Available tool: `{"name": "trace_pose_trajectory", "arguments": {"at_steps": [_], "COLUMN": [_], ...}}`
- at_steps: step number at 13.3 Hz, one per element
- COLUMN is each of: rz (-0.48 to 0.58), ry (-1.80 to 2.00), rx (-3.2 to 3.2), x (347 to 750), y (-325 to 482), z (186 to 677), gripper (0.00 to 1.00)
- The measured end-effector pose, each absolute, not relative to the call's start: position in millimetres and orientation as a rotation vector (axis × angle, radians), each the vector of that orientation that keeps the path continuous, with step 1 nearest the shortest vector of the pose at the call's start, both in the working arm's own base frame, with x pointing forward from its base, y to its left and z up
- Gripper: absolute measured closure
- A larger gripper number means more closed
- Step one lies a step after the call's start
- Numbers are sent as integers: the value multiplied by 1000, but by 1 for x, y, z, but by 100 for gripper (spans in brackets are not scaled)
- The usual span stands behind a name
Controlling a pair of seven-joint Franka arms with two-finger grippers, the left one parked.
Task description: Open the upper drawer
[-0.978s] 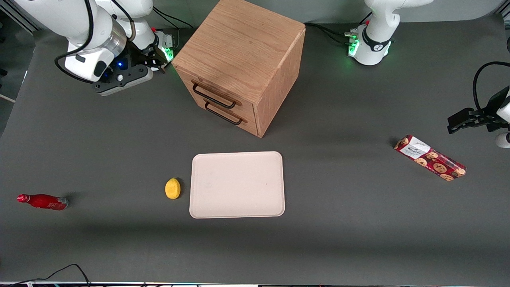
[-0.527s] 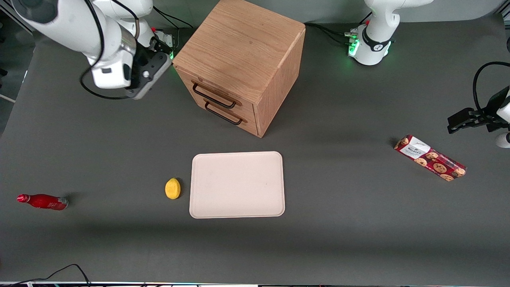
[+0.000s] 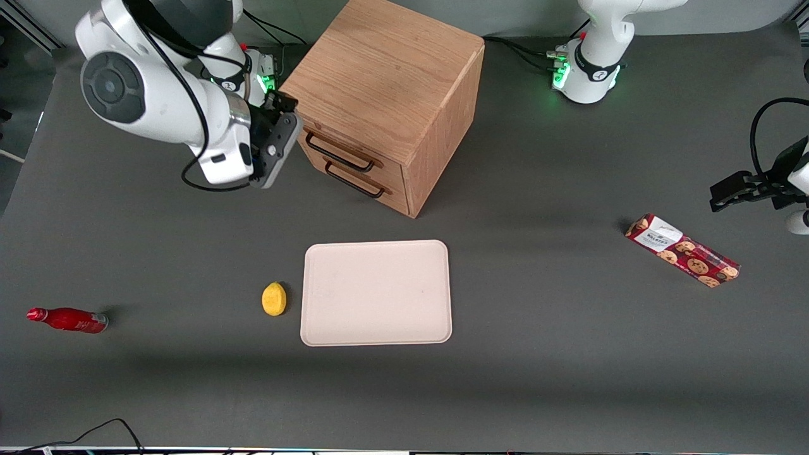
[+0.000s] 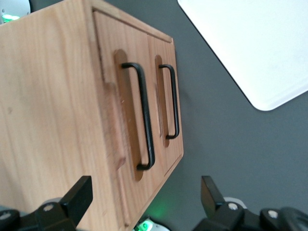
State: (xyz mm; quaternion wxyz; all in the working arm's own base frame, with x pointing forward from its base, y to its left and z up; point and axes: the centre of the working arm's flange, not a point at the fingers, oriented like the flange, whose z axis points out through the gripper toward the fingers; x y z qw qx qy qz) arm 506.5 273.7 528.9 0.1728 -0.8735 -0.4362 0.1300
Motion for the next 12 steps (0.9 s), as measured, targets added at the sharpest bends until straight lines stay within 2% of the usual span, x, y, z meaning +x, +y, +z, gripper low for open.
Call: {"name": "trace_pose_trajectory", "arguments": {"at_steps": [3,6,12], "rz": [359,377,343], "ry": [-1217,-1224,-1238], "rx": [-2475,-2472,-2488], "x": [513,501,482], "y": [284,297,313], "z": [488,453,420], "gripper": [0,0,0]}}
